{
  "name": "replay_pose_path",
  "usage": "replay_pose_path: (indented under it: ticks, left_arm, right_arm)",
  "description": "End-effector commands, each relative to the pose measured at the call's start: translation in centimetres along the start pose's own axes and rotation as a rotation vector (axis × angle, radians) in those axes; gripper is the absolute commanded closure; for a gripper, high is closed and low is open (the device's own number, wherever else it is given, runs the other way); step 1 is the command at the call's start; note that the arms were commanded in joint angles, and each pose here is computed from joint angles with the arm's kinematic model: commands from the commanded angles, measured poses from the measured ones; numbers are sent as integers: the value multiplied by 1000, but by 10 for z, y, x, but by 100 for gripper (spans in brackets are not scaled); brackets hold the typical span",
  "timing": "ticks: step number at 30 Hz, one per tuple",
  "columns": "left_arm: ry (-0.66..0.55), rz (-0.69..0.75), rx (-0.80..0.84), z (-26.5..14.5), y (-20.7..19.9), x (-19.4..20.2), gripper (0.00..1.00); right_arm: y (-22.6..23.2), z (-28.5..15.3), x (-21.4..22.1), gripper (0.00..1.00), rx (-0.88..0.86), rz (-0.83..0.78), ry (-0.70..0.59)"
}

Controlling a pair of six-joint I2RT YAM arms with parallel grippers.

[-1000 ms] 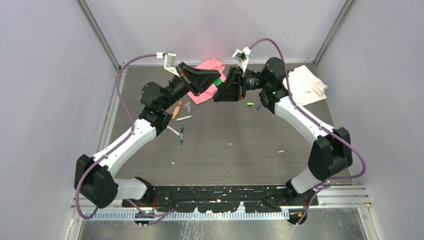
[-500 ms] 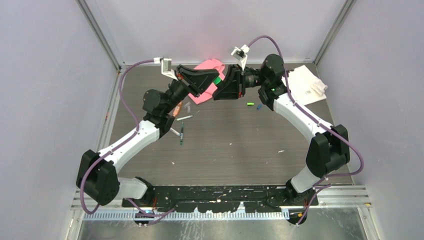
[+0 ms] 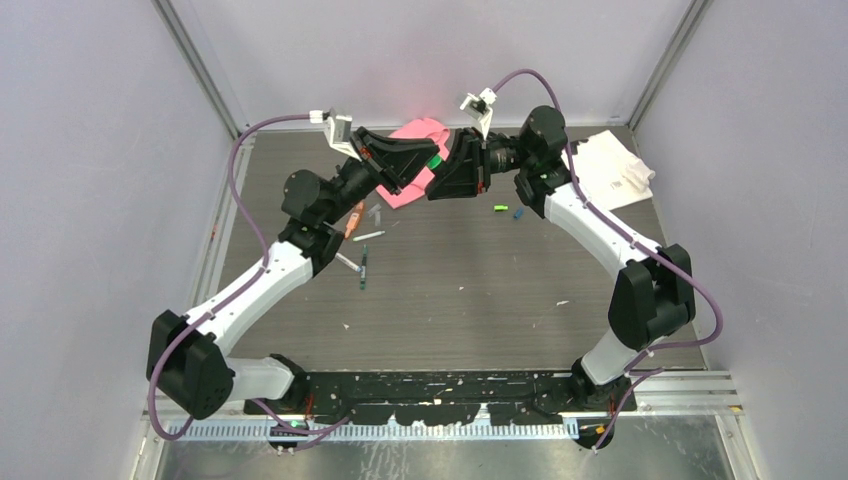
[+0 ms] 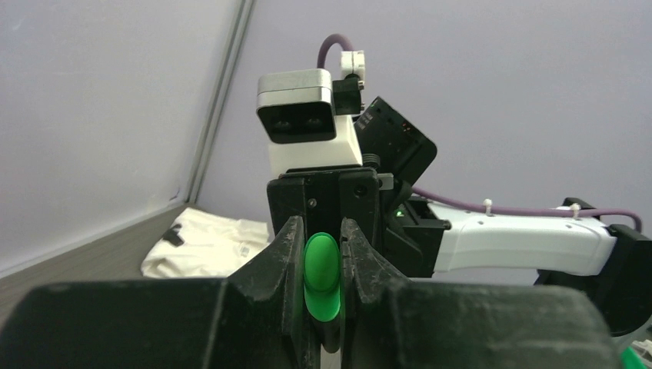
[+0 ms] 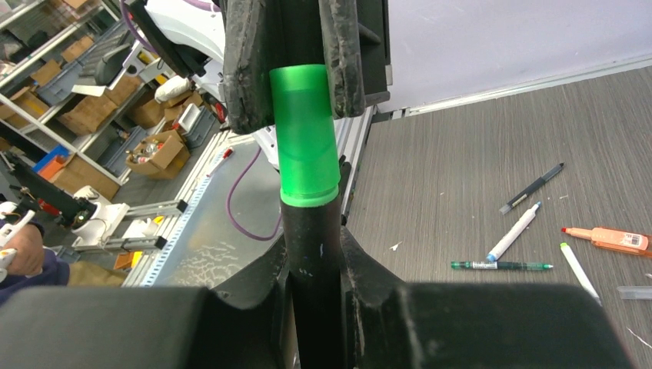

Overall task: Insert the pens into the pen caps
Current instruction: Press the pen cap onto the pen.

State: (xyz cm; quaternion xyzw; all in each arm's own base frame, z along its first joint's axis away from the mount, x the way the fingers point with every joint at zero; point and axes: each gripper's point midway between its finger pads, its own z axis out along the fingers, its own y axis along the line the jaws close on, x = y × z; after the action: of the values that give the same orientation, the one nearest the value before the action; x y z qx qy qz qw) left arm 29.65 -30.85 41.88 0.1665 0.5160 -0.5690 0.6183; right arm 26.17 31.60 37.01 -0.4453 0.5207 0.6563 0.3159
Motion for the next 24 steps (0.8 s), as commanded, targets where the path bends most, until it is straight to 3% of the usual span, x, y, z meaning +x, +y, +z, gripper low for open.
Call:
replay_pose_path:
  ticks: [1, 5, 11, 19, 24]
  left_arm:
    - [716, -516, 121, -81, -27, 206, 99]
    - [723, -519, 56, -81, -16, 218, 99]
    - [826, -377, -58, -98, -10, 236, 99]
    - [791, -588, 171, -99, -40, 240, 99]
    - [869, -549, 54, -110, -19, 261, 99]
  right_arm:
    - [46, 7, -128, 99, 106, -354, -342]
    - [48, 7, -133, 99, 109, -371, -345]
    - [47, 6, -139, 99, 113, -384, -350]
    - [52, 8, -143, 99, 85, -377, -362]
    - [54, 9, -143, 99, 80, -378, -361]
